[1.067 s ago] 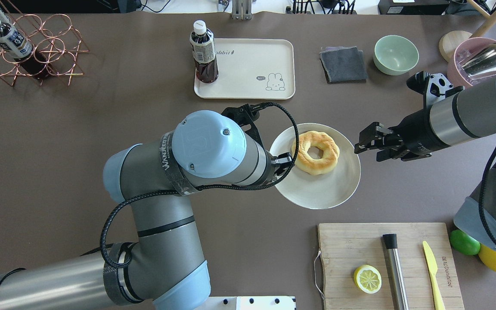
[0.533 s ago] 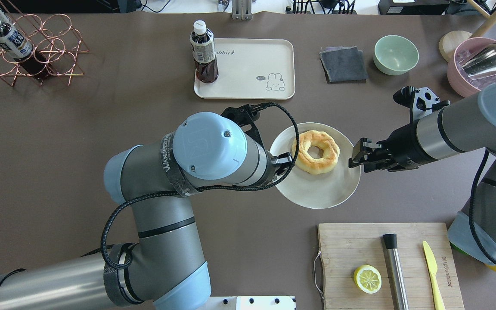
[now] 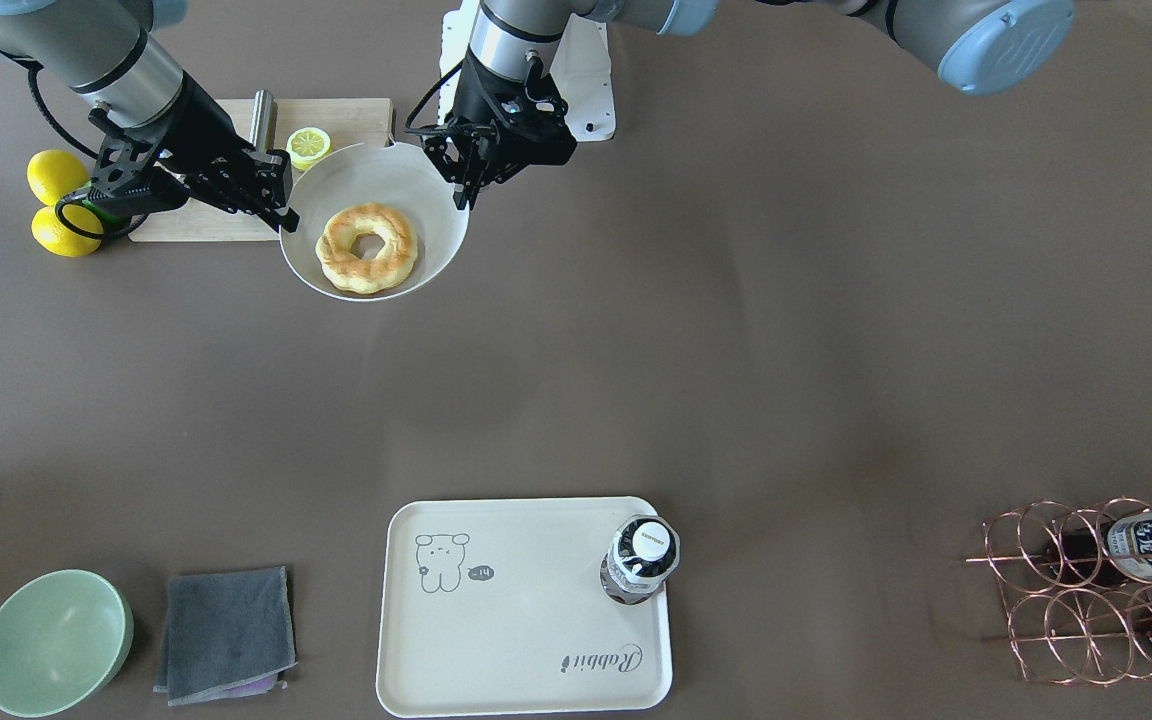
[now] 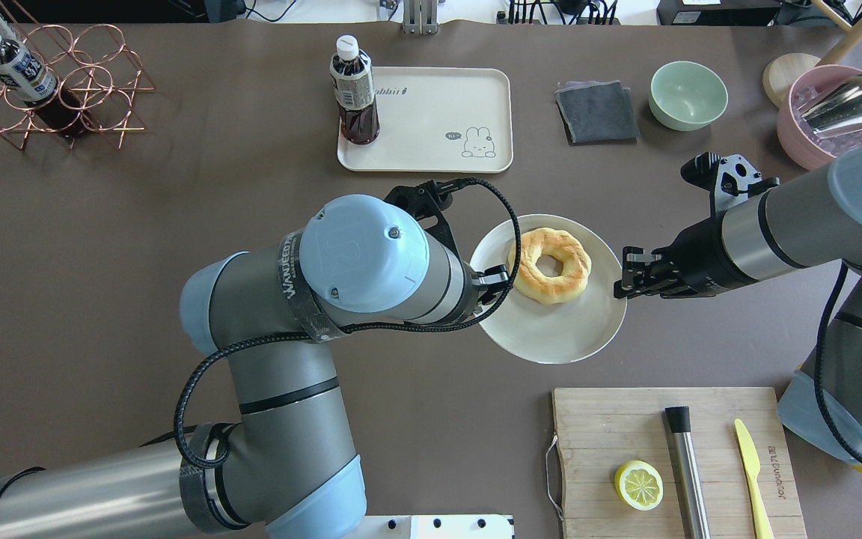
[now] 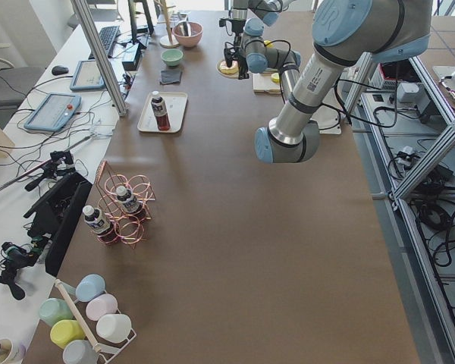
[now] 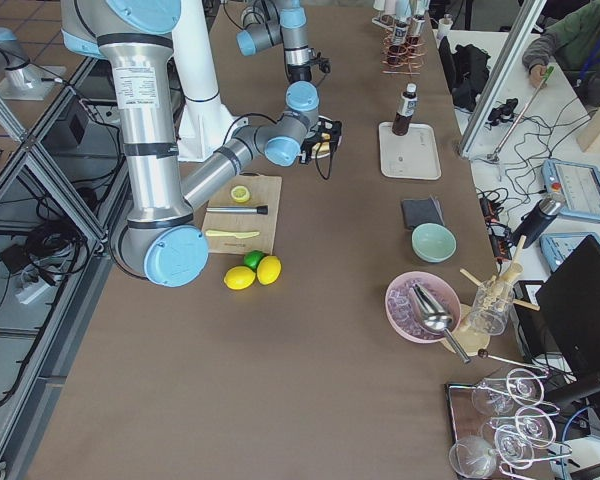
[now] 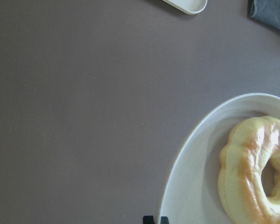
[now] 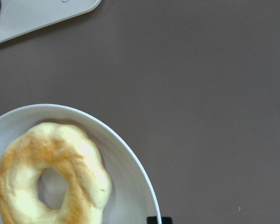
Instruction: Place donut on tray
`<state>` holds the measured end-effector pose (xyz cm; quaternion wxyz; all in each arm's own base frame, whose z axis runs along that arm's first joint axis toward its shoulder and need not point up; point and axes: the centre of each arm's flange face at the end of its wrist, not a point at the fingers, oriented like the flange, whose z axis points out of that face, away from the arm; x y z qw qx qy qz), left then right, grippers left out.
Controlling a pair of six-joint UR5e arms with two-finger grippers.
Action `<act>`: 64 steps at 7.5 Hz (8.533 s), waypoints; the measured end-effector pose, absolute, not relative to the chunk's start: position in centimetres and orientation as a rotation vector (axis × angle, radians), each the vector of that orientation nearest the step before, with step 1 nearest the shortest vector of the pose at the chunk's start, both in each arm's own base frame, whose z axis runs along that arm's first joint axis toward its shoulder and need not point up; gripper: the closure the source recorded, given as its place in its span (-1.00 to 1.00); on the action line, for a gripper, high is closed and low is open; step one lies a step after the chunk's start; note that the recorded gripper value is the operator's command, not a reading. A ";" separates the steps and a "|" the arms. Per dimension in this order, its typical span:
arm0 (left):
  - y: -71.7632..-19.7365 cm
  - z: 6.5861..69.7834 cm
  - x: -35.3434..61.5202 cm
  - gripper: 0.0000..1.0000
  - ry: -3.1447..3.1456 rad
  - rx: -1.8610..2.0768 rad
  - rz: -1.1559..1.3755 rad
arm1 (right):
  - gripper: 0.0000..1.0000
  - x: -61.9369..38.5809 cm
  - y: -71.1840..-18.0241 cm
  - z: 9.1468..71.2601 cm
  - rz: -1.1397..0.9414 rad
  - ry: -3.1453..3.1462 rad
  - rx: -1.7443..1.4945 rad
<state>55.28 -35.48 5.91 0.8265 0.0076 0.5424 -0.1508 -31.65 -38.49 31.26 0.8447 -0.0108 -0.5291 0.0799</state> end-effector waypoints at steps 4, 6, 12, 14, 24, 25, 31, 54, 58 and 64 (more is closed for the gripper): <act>-35.3 6.0 54.5 -0.96 1.156 0.082 -0.214 | 1.00 -31.3 -38.2 31.1 0.168 -1.120 -0.020; -35.9 5.7 51.1 -0.96 1.189 0.107 -0.188 | 1.00 -31.2 -38.2 31.4 0.172 -1.115 -0.023; -40.6 16.2 34.3 -0.96 1.163 0.124 -0.036 | 1.00 -34.1 -49.0 32.2 0.631 -1.042 -0.189; -41.8 19.8 30.8 -0.96 1.120 0.162 0.027 | 1.00 -38.9 -57.9 29.7 0.784 -0.973 -0.188; -45.6 27.9 21.1 -0.96 1.068 0.190 0.138 | -1.00 -55.2 -62.8 25.2 0.975 -0.981 -0.040; -45.6 27.9 21.1 -0.96 1.068 0.190 0.137 | -1.00 -54.7 -62.3 24.9 0.926 -0.990 -0.008; -48.4 39.3 11.5 -0.98 0.924 0.280 0.268 | -1.00 -36.8 -62.5 33.1 0.578 -0.828 0.012; -49.6 67.1 -5.3 -0.98 0.811 0.012 0.145 | -1.00 8.3 -46.4 61.8 -0.069 -0.670 -0.036; -49.7 67.0 -5.3 -0.98 0.811 0.014 0.146 | -1.00 8.3 -46.3 61.8 -0.069 -0.670 -0.037; -49.5 67.2 -6.0 -0.98 0.808 0.017 0.132 | -1.00 8.3 -46.4 61.6 -0.071 -0.673 -0.032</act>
